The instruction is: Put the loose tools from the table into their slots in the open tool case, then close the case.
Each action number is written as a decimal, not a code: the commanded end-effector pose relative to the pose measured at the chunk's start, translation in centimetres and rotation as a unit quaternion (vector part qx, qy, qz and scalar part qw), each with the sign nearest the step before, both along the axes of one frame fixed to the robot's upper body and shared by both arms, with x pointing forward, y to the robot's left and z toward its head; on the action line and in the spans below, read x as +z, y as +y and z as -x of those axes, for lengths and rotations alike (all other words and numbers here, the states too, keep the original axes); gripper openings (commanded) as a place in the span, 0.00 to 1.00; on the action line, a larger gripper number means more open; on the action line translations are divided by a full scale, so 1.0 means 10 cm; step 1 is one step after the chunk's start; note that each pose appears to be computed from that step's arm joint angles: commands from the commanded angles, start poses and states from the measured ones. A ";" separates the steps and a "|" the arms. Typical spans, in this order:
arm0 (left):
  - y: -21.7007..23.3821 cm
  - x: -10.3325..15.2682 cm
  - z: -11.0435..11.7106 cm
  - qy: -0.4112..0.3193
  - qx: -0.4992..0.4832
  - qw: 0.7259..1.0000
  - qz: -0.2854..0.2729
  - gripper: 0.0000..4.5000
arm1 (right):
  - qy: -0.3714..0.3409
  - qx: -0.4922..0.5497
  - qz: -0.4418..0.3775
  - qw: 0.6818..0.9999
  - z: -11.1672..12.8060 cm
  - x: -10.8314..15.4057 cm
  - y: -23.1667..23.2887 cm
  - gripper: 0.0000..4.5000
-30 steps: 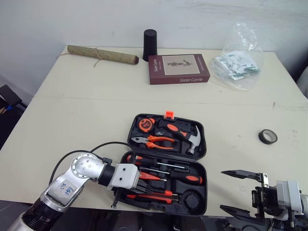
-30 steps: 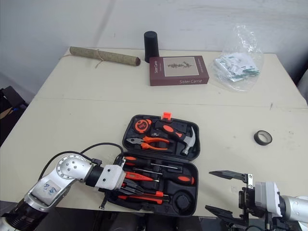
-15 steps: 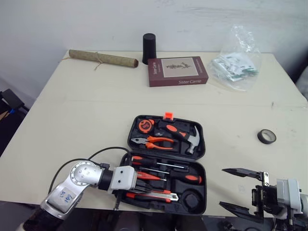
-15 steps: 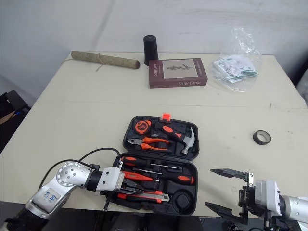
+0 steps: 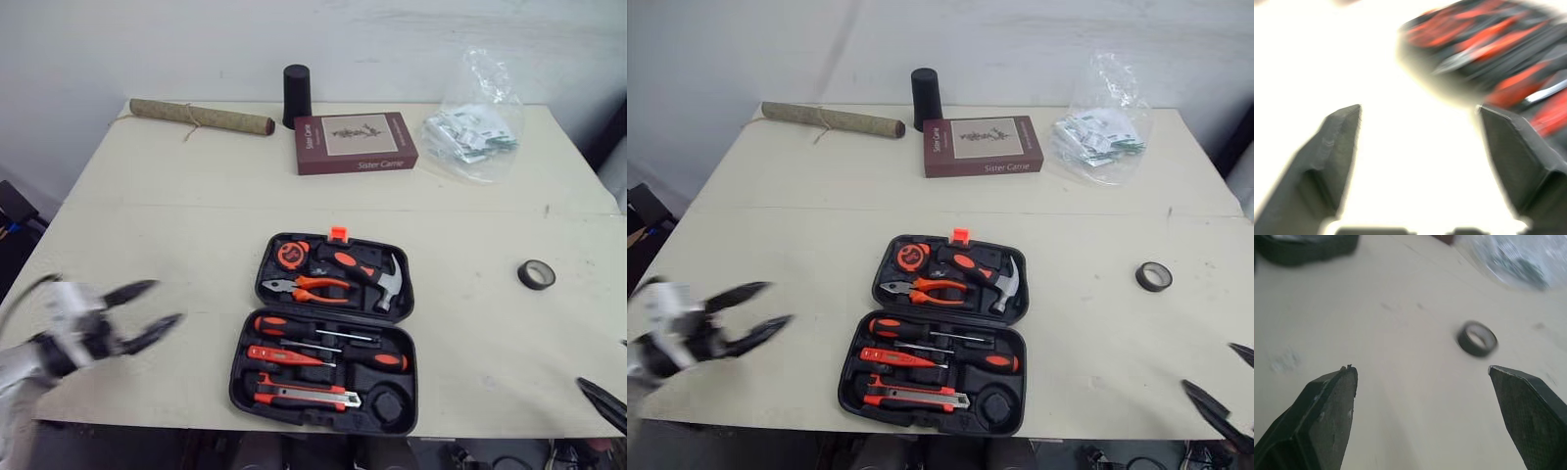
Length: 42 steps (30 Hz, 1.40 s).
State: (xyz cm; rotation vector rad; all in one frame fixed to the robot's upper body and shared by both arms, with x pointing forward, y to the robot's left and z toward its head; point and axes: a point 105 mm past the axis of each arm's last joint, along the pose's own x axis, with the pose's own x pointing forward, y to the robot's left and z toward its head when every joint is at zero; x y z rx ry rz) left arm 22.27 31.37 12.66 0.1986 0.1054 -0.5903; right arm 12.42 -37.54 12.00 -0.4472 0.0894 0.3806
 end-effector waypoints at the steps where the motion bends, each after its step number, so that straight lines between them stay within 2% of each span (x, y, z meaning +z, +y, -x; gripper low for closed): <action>1: 0.54 0.01 0.17 -0.010 0.104 0.994 -0.021 1.00 | -0.050 -0.075 0.015 0.996 0.04 0.13 -0.22 1.00; 5: 0.48 0.14 0.10 -0.048 0.108 0.993 0.000 1.00 | -0.080 -0.095 -0.017 0.992 -0.18 0.19 -0.15 1.00; 9: -0.11 0.22 -0.08 -0.062 0.005 0.998 0.021 1.00 | -0.081 -0.068 -0.018 0.994 -0.67 0.40 0.11 1.00; 12: -0.47 0.38 -0.19 -0.082 -0.057 0.995 0.030 1.00 | -0.028 -0.065 0.001 0.998 -0.91 0.49 0.17 1.00; 14: -0.75 0.49 -0.20 -0.089 -0.120 0.988 0.034 1.00 | -0.001 0.000 0.032 0.999 -1.06 0.65 0.38 1.00; 16: -1.04 0.57 -0.20 -0.086 -0.188 0.978 0.036 1.00 | 0.059 0.037 0.064 0.996 -1.19 0.75 0.53 1.00; 18: -1.32 0.61 -0.16 -0.070 -0.255 0.963 0.044 1.00 | 0.119 0.074 0.082 0.987 -1.27 0.82 0.67 1.00; 21: -1.57 0.63 -0.16 -0.056 -0.305 0.949 0.051 1.00 | 0.176 0.120 0.099 0.972 -1.33 0.88 0.85 1.00; 23: -1.71 0.64 -0.22 -0.068 -0.321 0.943 0.048 1.00 | 0.237 0.123 0.121 0.956 -1.36 0.78 0.86 1.00; 25: -1.79 0.66 -0.27 -0.079 -0.327 0.940 0.049 1.00 | 0.269 0.112 0.145 0.946 -1.39 0.70 0.80 1.00; 28: -1.89 0.66 -0.28 -0.082 -0.340 0.935 0.051 1.00 | 0.293 0.094 0.172 0.936 -1.45 0.63 0.65 1.00; 30: -1.99 0.66 -0.27 -0.086 -0.355 0.929 0.056 1.00 | 0.304 0.075 0.201 0.928 -1.50 0.60 0.48 0.88; 32: -2.08 0.63 -0.24 -0.081 -0.374 0.922 0.055 1.00 | 0.305 0.054 0.219 0.925 -1.58 0.61 0.34 0.71; 42: -2.30 0.56 -0.12 -0.081 -0.426 0.899 0.056 1.00 | 0.328 0.047 0.219 0.918 -1.93 0.60 0.19 0.71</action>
